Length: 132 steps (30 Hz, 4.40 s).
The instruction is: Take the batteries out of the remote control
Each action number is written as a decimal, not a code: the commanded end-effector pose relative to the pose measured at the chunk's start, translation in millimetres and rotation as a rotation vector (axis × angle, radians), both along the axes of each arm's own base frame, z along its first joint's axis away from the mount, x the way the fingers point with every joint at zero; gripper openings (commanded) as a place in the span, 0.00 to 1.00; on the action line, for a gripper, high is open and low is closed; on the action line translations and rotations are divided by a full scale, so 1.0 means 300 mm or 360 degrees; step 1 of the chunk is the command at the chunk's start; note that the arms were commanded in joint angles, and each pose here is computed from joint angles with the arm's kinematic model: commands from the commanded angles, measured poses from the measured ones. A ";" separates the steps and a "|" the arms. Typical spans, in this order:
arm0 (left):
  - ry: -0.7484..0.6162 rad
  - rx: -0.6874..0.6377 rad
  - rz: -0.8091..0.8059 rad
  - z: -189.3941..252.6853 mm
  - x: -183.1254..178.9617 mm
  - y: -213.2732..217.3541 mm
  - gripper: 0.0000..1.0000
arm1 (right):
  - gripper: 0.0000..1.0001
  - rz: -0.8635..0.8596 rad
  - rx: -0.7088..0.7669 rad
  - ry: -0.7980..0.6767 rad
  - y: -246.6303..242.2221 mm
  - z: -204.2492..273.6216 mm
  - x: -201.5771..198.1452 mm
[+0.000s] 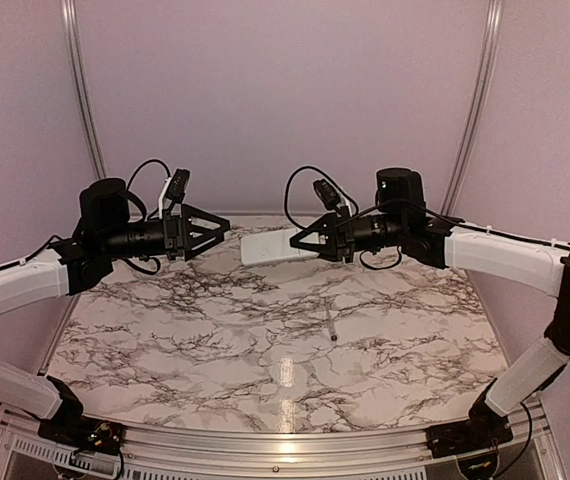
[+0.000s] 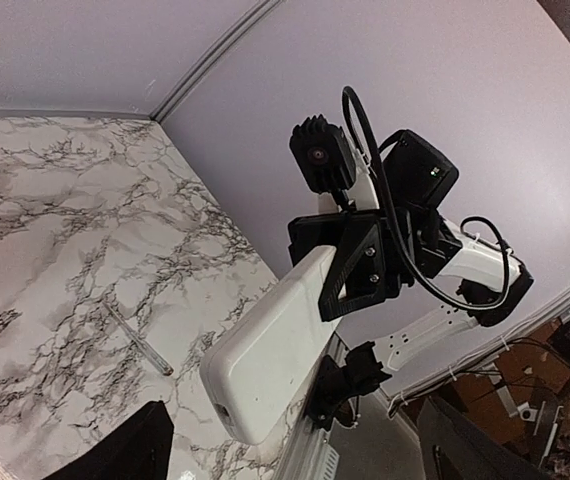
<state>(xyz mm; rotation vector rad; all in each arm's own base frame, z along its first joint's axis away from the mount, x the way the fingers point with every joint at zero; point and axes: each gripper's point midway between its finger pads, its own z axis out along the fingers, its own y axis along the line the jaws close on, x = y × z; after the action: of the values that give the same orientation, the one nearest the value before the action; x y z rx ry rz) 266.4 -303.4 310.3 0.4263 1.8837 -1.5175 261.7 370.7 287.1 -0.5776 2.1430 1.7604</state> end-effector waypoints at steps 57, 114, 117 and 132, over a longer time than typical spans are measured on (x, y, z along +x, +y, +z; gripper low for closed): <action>0.0590 -0.0484 -0.0390 0.013 -0.004 -0.178 0.00 | 0.42 0.0004 0.0217 0.0055 0.044 0.082 0.025; 0.0670 -0.0345 -0.0224 -0.081 0.076 -0.178 0.00 | 0.66 -0.0370 -0.0582 0.0080 -0.091 0.029 0.093; 0.0692 -0.0330 -0.0203 -0.095 0.084 -0.180 0.00 | 0.65 -0.0365 -0.0554 0.0076 -0.079 0.038 0.096; 0.0769 -0.0437 -0.0192 -0.104 0.077 -0.171 0.00 | 0.61 -0.0411 -0.0632 0.0125 -0.062 -0.007 0.109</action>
<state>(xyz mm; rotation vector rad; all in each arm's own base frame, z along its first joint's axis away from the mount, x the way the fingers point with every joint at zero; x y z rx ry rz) 290.1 -354.4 273.2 0.0304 2.0342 -2.0372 290.6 348.4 272.1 -0.3115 2.5375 1.2639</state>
